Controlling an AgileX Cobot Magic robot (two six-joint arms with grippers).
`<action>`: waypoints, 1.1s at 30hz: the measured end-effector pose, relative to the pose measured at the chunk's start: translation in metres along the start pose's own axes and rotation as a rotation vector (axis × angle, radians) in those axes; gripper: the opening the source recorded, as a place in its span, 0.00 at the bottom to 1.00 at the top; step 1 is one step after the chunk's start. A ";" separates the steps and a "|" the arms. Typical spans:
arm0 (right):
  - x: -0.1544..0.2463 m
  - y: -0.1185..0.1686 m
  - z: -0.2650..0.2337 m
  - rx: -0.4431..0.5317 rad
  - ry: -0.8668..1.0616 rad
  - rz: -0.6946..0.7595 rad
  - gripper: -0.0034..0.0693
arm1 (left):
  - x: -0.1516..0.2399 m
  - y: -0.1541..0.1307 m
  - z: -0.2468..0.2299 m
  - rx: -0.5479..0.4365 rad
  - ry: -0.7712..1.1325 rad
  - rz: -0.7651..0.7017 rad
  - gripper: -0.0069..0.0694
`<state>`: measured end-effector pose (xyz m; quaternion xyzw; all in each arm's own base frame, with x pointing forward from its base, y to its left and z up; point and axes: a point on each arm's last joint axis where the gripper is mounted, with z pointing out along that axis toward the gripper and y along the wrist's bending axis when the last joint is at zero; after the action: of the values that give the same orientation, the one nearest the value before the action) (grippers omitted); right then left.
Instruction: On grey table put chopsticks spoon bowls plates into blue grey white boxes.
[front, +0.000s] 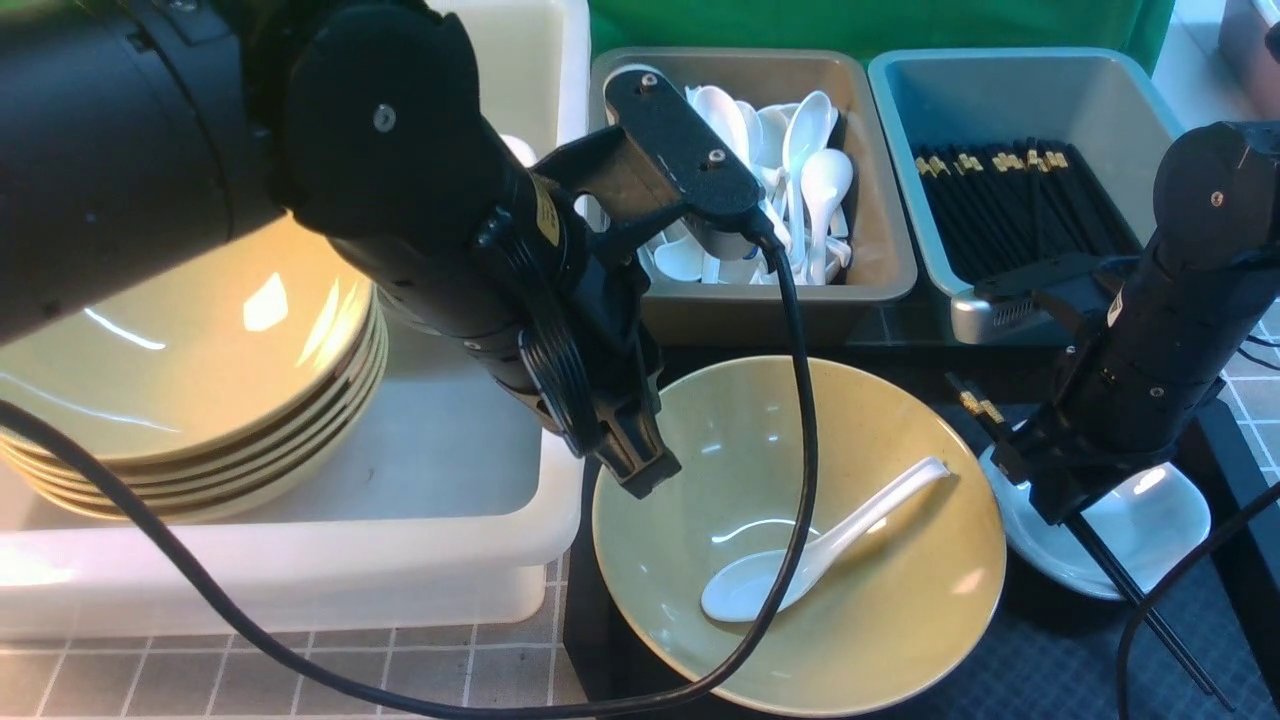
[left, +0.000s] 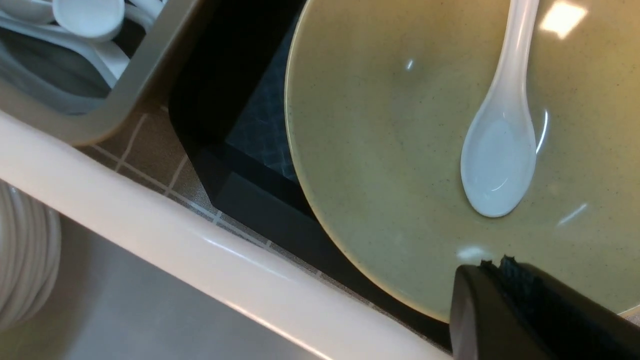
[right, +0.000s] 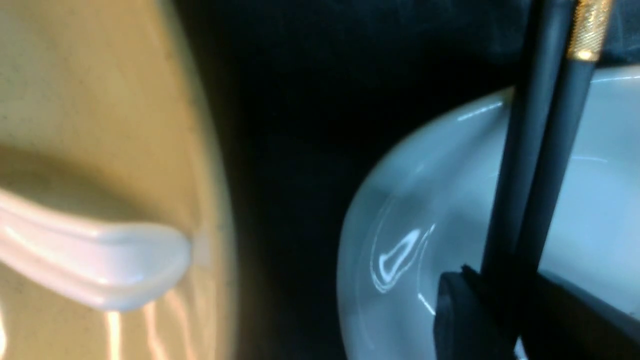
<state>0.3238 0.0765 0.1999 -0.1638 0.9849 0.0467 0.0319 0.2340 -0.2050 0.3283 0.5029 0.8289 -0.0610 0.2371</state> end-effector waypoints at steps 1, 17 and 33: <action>0.000 0.000 0.000 0.000 0.000 0.000 0.32 | 0.000 0.000 0.000 0.000 0.000 0.000 0.08; -0.002 -0.001 0.012 -0.004 0.035 0.003 0.35 | 0.001 0.000 0.000 0.005 0.011 0.000 0.08; 0.019 0.007 -0.053 0.010 -0.086 -0.020 0.21 | 0.000 0.000 0.000 -0.003 -0.005 0.004 0.08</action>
<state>0.3010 0.0718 0.2518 -0.1714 0.9811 0.0485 0.0753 0.2344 -0.2052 0.3285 0.5040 0.8275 -0.0606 0.2402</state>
